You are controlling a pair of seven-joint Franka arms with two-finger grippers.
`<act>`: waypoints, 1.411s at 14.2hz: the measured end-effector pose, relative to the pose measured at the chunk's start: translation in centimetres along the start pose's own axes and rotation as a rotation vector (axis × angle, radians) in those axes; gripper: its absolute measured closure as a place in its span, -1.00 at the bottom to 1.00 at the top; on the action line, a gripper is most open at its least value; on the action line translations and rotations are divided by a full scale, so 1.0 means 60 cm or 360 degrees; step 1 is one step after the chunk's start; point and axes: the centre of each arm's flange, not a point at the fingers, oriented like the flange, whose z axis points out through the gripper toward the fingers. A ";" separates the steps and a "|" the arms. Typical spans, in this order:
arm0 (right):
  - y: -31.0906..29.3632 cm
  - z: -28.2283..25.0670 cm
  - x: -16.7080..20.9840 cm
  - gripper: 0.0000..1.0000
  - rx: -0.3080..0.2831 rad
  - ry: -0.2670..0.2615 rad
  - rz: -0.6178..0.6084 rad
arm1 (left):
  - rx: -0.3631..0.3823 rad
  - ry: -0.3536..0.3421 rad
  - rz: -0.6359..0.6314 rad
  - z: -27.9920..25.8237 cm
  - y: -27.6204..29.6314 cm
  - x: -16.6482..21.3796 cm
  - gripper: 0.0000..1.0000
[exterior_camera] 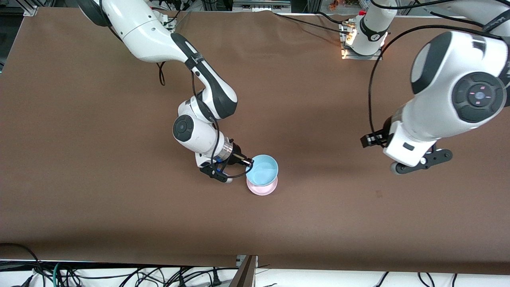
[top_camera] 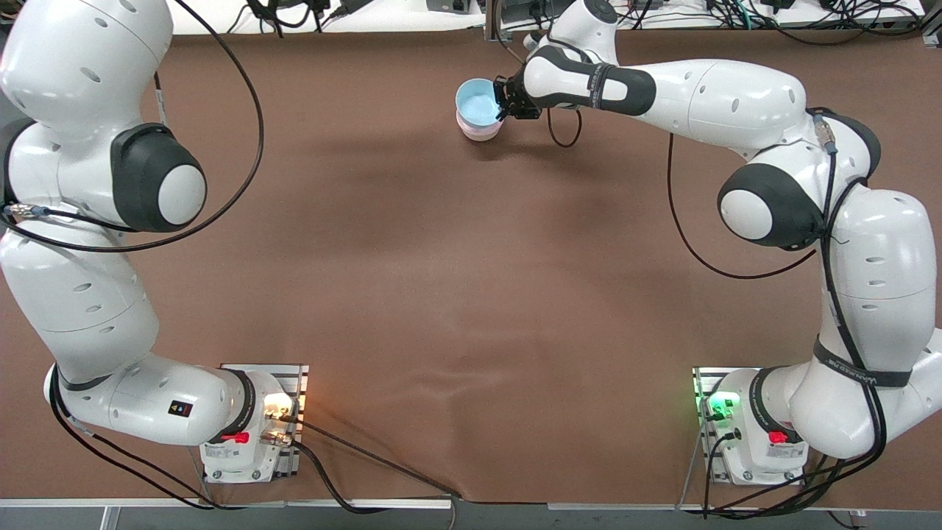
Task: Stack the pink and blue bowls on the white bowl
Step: 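Lower the blue bowl onto the pink bowl while the left gripper withdraws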
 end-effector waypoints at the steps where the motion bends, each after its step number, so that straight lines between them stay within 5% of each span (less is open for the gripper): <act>1: 0.002 0.005 0.001 0.96 -0.0009 0.0002 -0.0005 | 0.0002 -0.0010 0.0042 0.001 -0.013 0.002 -0.41; 12: 0.007 0.030 -0.008 0.96 -0.0060 0.0021 -0.0032 | -0.0008 0.0097 0.0236 0.026 -0.125 -0.080 -0.37; 20: -0.009 0.003 0.010 0.96 -0.0018 0.0071 -0.0036 | -0.0009 0.0097 0.0236 0.040 -0.136 -0.080 -0.40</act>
